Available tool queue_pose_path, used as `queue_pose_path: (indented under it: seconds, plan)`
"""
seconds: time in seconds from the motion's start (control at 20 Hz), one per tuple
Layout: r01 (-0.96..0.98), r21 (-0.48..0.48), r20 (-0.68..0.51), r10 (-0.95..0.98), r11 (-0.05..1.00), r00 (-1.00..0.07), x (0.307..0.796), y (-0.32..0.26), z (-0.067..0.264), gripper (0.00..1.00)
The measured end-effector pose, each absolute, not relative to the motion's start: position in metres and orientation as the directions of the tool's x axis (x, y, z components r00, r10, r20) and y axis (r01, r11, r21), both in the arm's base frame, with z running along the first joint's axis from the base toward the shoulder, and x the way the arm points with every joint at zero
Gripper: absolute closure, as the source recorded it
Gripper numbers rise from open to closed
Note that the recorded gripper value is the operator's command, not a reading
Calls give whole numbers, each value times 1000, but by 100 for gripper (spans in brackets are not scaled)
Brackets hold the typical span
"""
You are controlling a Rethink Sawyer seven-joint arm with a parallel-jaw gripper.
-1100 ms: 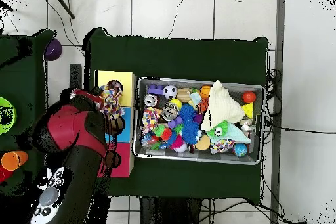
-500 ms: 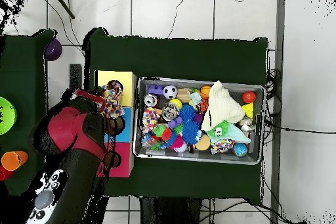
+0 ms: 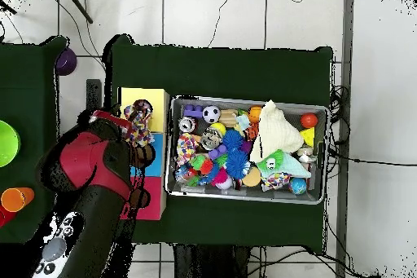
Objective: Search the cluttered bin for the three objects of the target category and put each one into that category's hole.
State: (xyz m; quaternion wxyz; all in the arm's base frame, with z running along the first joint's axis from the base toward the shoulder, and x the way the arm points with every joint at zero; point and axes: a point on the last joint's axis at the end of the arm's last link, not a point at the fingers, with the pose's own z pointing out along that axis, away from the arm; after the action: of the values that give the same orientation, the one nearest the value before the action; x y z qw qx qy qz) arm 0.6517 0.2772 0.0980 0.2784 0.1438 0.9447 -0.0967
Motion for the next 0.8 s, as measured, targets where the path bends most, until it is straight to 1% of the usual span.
queue_pose_path:
  seconds: [0.35,0.8]
  plan:
    - [325,-102,-554,218,940,-803,652,277,99,0]
    - [336,-83,-565,234,938,-791,652,276,117,0]
